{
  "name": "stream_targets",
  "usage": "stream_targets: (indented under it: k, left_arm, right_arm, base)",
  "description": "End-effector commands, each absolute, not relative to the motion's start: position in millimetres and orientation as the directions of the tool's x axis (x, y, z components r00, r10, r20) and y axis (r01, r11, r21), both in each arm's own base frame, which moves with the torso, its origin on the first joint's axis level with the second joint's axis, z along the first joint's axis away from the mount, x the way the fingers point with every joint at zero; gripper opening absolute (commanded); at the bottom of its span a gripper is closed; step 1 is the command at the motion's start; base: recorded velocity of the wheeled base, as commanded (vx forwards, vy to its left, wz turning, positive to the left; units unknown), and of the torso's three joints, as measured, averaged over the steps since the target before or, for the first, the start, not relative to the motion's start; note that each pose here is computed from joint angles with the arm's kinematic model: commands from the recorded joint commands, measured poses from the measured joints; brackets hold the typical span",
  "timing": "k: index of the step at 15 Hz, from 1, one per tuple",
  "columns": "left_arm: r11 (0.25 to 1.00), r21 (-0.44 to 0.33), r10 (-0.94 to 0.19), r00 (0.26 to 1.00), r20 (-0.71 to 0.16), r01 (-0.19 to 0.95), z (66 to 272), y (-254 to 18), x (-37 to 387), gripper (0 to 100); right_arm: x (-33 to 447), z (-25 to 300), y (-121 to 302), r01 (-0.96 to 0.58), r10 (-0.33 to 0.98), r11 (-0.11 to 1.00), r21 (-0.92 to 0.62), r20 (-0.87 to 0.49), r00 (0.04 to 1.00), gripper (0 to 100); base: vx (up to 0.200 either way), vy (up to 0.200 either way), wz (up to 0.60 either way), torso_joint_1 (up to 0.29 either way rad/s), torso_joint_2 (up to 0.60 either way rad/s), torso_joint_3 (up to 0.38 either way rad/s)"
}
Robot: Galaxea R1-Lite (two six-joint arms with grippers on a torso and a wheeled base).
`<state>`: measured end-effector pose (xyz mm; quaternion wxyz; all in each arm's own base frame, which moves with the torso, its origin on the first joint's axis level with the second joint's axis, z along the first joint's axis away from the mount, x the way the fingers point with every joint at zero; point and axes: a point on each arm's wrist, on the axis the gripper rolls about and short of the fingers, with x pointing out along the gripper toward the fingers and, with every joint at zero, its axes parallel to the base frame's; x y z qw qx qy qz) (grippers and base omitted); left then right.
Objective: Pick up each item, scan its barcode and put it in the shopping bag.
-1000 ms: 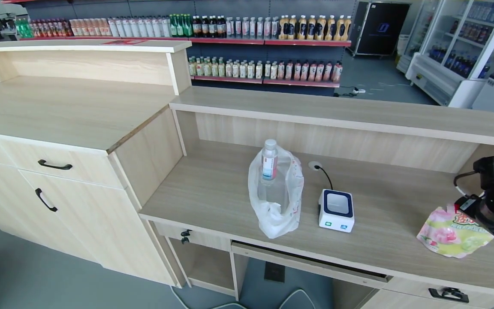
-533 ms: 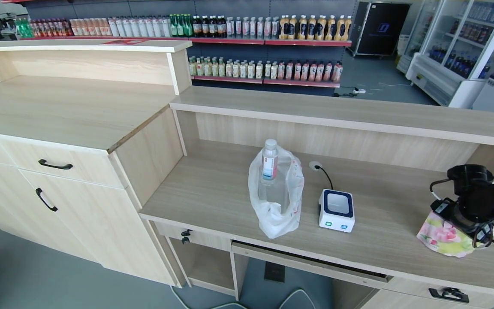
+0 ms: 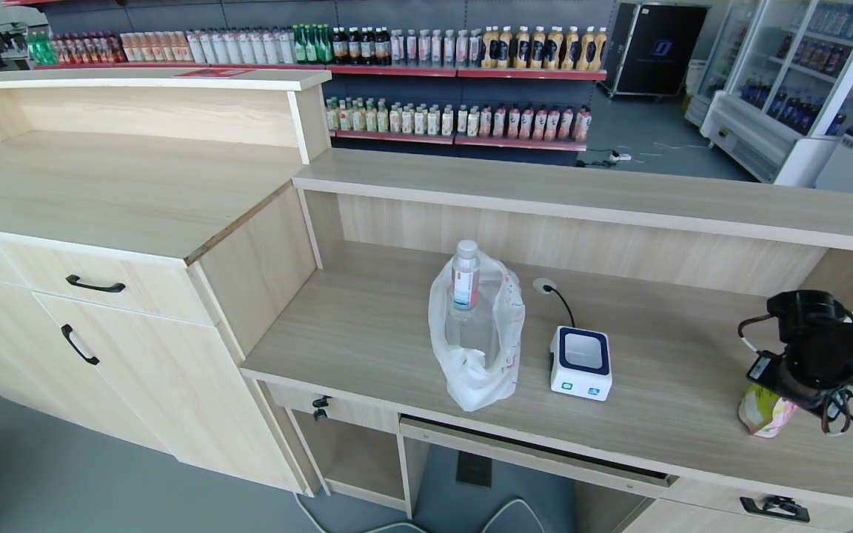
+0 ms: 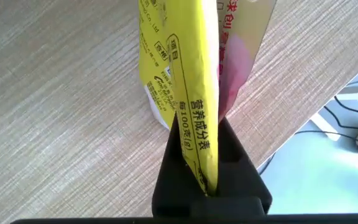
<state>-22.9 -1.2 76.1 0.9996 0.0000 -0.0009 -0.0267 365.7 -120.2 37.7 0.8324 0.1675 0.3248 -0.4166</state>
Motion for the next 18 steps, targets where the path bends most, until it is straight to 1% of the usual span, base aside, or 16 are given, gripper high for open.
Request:
stream_targets:
  k: [1, 4, 6, 8, 10, 11, 12, 13, 14, 15, 16, 17, 18]
  left_arm:
    - [0.999, 0.000, -0.054, 0.999, 0.002, 0.054, 76, -1, -23, 100]
    - [0.999, 0.000, -0.054, 0.999, 0.002, 0.054, 76, -1, -23, 100]
    - [0.999, 0.000, -0.054, 0.999, 0.002, 0.054, 76, -1, -23, 100]
    - [0.999, 0.000, -0.054, 0.999, 0.002, 0.054, 76, -1, -23, 100]
    - [0.998, 0.000, -0.055, 0.998, 0.002, 0.055, 76, -1, -23, 100]
    - [0.999, 0.000, -0.054, 0.999, 0.002, 0.054, 76, -1, -23, 100]
    - [0.999, 0.000, -0.054, 0.999, 0.002, 0.054, 76, -1, -23, 100]
    - [0.999, 0.000, -0.054, 0.999, 0.002, 0.054, 76, -1, -23, 100]
    - [0.999, 0.000, -0.054, 0.999, 0.002, 0.054, 76, -1, -23, 100]
    - [0.999, 0.000, -0.054, 0.999, 0.002, 0.054, 76, -1, -23, 100]
    - [0.999, 0.000, -0.054, 0.999, 0.002, 0.054, 76, -1, -23, 100]
    - [0.999, 0.000, -0.054, 0.999, 0.002, 0.054, 76, -1, -23, 100]
    - [0.999, 0.000, -0.054, 0.999, 0.002, 0.054, 76, -1, -23, 100]
  right_arm:
    - [363, 39, -117, 0.794, -0.587, 0.607, -0.012, -0.680, 0.439, 0]
    - [363, 44, -108, 0.782, -0.590, 0.623, -0.019, -0.667, 0.454, 0]
    - [362, 62, -103, 0.774, -0.592, 0.633, 0.008, -0.638, 0.492, 0]
    - [353, 99, -94, 0.731, -0.580, 0.681, 0.042, -0.578, 0.574, 0]
    - [332, 148, -77, 0.582, -0.447, 0.803, 0.131, -0.513, 0.733, 0]
    - [315, 174, -67, 0.469, -0.350, 0.867, 0.170, -0.462, 0.815, 0]
    - [304, 186, -61, 0.394, -0.283, 0.899, 0.190, -0.433, 0.856, 0]
    - [271, 210, -49, 0.174, -0.091, 0.964, 0.201, -0.364, 0.927, 0]
    - [250, 217, -43, 0.000, 0.059, 0.985, 0.174, -0.330, 0.942, 0]
    - [236, 219, -41, -0.123, 0.163, 0.982, 0.146, -0.307, 0.937, 0]
    - [214, 223, -37, -0.307, 0.324, 0.946, 0.104, -0.261, 0.909, 0]
    - [207, 226, -34, -0.367, 0.379, 0.925, 0.096, -0.239, 0.894, 0]
    - [190, 236, -25, -0.494, 0.502, 0.865, 0.091, -0.181, 0.846, 0]
  base:
    - [0.000, 0.000, 0.00, 0.000, 0.00, 0.000]
    - [0.000, 0.000, 0.00, 0.000, 0.00, 0.000]
    - [0.000, 0.000, 0.00, 0.000, 0.00, 0.000]
    - [0.000, 0.000, 0.00, 0.000, 0.00, 0.000]
    - [0.000, 0.000, 0.00, 0.000, 0.00, 0.000]
    - [0.000, 0.000, 0.00, 0.000, 0.00, 0.000]
    - [0.000, 0.000, 0.00, 0.000, 0.00, 0.000]
    - [0.000, 0.000, 0.00, 0.000, 0.00, 0.000]
    - [0.000, 0.000, 0.00, 0.000, 0.00, 0.000]
    - [0.000, 0.000, 0.00, 0.000, 0.00, 0.000]
    - [0.000, 0.000, 0.00, 0.000, 0.00, 0.000]
    - [0.000, 0.000, 0.00, 0.000, 0.00, 0.000]
    - [0.000, 0.000, 0.00, 0.000, 0.00, 0.000]
